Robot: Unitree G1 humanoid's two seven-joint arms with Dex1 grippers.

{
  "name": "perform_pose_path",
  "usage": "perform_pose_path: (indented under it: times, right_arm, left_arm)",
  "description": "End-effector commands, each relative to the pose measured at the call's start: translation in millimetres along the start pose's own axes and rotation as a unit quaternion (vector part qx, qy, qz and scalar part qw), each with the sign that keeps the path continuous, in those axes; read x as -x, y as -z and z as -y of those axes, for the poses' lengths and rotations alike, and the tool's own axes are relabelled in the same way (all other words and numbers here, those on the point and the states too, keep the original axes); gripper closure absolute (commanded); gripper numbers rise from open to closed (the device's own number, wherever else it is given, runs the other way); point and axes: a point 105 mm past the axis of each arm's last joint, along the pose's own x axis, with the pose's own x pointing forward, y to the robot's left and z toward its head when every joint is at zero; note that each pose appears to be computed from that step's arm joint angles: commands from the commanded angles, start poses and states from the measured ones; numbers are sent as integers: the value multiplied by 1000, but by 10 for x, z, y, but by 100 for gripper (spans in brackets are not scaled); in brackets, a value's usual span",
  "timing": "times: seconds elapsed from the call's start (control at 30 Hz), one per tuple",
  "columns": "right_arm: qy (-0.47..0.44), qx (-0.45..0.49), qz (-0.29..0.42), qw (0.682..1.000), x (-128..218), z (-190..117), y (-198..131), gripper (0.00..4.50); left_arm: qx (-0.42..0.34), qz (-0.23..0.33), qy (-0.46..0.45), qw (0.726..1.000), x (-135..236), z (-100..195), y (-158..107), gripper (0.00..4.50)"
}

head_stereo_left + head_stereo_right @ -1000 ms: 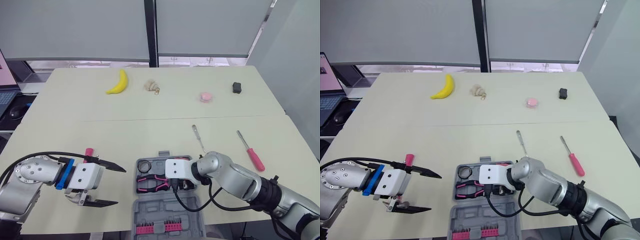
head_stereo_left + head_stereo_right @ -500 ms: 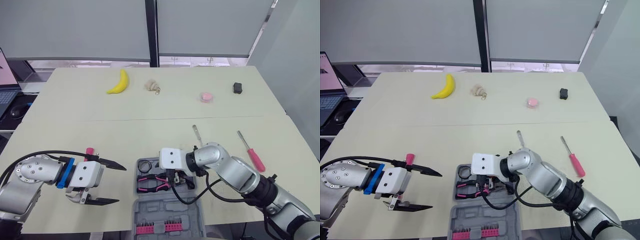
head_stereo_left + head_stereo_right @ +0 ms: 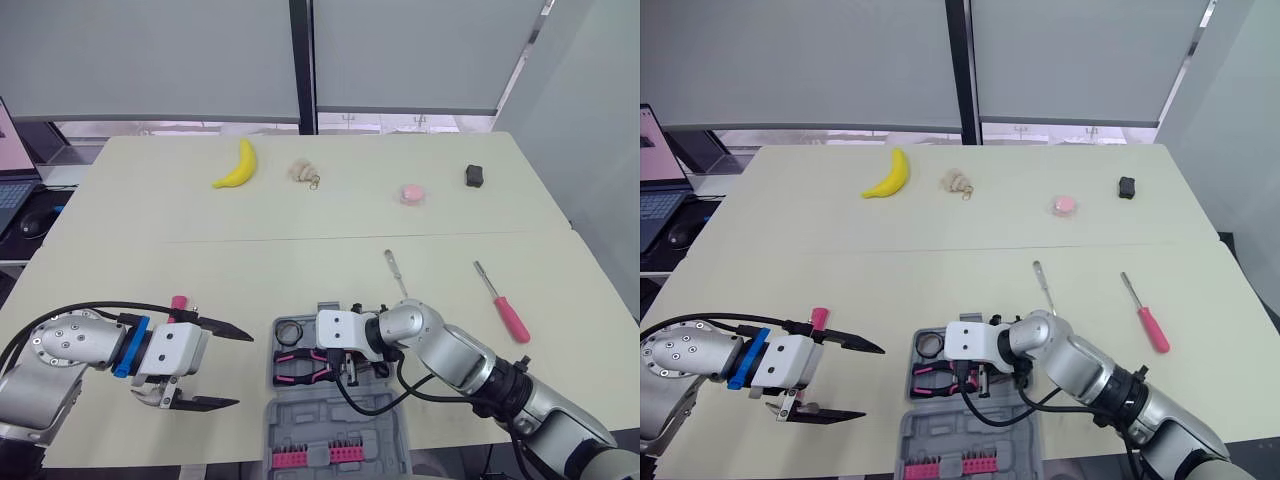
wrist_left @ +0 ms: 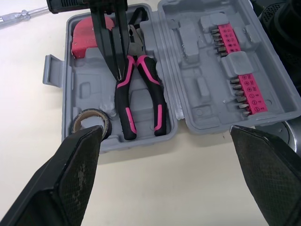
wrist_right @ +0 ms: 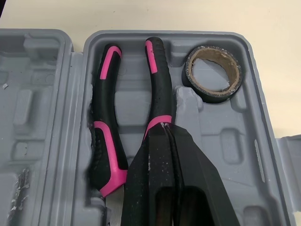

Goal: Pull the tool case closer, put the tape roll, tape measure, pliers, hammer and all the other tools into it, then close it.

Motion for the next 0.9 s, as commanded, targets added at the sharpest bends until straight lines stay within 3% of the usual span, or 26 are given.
perform_pose_path:
  times: [0.03, 0.23, 0.6, 0.7, 0.77, 0.9]
  right_arm:
    - [-19, 0, -50, 999, -100, -109, 231, 449]
    - [-31, -5, -99, 995, -174, -191, 479, 449]
    - [54, 40, 72, 995, 129, 89, -201, 449]
    - [91, 41, 119, 988, 636, 134, -215, 449]
    - [97, 47, 102, 989, 958, 79, -49, 449]
    - [91, 26, 41, 995, 1277, -114, 320, 450]
  left_arm:
    - [-12, 11, -6, 1000, 5, -3, -64, 0]
    - [-10, 11, -9, 1000, 4, 13, -47, 0]
    - [29, 9, -45, 999, 28, -17, 59, 0]
    - [51, -9, -74, 996, 70, -21, 191, 0]
    - [70, -15, -77, 994, 103, 24, 276, 0]
    - [77, -38, -45, 995, 109, 173, 405, 90]
